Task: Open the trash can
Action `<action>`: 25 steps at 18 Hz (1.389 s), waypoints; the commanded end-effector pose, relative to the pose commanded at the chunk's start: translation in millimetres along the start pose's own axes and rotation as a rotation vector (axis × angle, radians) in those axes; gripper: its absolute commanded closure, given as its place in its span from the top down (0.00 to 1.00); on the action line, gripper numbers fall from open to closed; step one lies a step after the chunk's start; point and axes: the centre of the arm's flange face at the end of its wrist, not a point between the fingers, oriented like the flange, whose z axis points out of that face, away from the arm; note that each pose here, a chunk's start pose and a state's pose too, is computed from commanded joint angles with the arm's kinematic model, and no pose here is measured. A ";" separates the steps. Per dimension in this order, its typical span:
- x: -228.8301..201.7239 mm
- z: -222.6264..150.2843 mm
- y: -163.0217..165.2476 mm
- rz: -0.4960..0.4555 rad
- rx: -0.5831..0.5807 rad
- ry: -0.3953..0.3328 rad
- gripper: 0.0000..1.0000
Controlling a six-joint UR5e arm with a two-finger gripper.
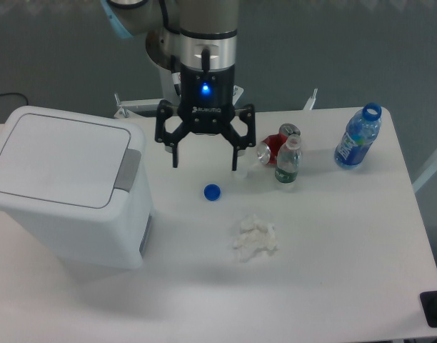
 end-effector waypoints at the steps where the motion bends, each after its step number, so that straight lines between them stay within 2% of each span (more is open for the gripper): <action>1: 2.3 1.2 -0.4 0.004 -0.001 0.003 1.00; 15: 30.3 12.9 -4.8 0.018 -0.012 0.045 1.00; 25: 32.9 17.6 -4.8 0.027 -0.017 0.050 1.00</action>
